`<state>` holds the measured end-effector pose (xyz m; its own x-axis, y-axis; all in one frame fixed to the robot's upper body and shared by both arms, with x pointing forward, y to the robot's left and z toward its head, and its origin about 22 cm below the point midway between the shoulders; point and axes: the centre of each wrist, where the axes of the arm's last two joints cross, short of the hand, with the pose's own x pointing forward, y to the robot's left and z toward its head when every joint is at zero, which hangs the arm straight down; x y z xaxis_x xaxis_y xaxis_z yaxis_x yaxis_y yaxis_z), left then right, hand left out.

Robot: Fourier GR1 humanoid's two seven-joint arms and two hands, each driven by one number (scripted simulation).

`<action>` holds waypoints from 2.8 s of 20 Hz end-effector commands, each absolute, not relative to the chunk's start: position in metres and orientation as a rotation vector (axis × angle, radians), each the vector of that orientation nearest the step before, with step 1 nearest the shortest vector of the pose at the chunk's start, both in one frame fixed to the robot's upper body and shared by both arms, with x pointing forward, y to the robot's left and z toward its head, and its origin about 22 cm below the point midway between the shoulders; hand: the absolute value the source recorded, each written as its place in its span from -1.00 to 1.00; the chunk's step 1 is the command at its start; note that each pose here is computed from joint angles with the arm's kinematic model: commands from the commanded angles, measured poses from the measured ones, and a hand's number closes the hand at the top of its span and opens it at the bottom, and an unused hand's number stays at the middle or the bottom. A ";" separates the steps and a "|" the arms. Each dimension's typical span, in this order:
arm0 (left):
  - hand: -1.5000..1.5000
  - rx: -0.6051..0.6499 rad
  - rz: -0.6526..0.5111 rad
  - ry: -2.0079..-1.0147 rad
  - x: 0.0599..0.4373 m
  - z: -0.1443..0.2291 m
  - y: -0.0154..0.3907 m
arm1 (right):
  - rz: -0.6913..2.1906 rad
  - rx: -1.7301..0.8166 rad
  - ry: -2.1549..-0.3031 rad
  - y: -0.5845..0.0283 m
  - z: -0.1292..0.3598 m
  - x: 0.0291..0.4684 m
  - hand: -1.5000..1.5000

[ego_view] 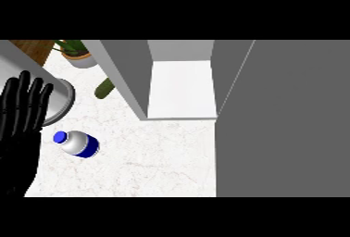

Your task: Pick up the bottled water, place it into the cabinet and close the cabinet

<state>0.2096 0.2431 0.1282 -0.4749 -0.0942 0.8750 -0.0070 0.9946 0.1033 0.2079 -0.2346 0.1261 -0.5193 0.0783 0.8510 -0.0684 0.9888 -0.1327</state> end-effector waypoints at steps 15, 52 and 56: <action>-1.00 0.113 0.252 -1.925 0.146 0.127 0.298 | 0.253 0.196 -1.982 -0.211 0.156 0.124 -1.00; -1.00 0.247 0.266 -1.606 0.177 0.012 0.350 | 0.211 0.205 -1.990 -0.173 0.193 0.107 -1.00; -1.00 0.238 0.253 -1.558 0.171 -0.025 0.356 | 0.213 0.235 -1.980 -0.164 0.185 0.098 -1.00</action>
<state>0.1766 0.3450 0.0061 -0.0418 0.0069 0.9991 -0.3052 0.9521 -0.0193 0.1212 -0.1606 0.1716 -0.3446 -0.1213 0.9309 -0.3175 0.9482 0.0060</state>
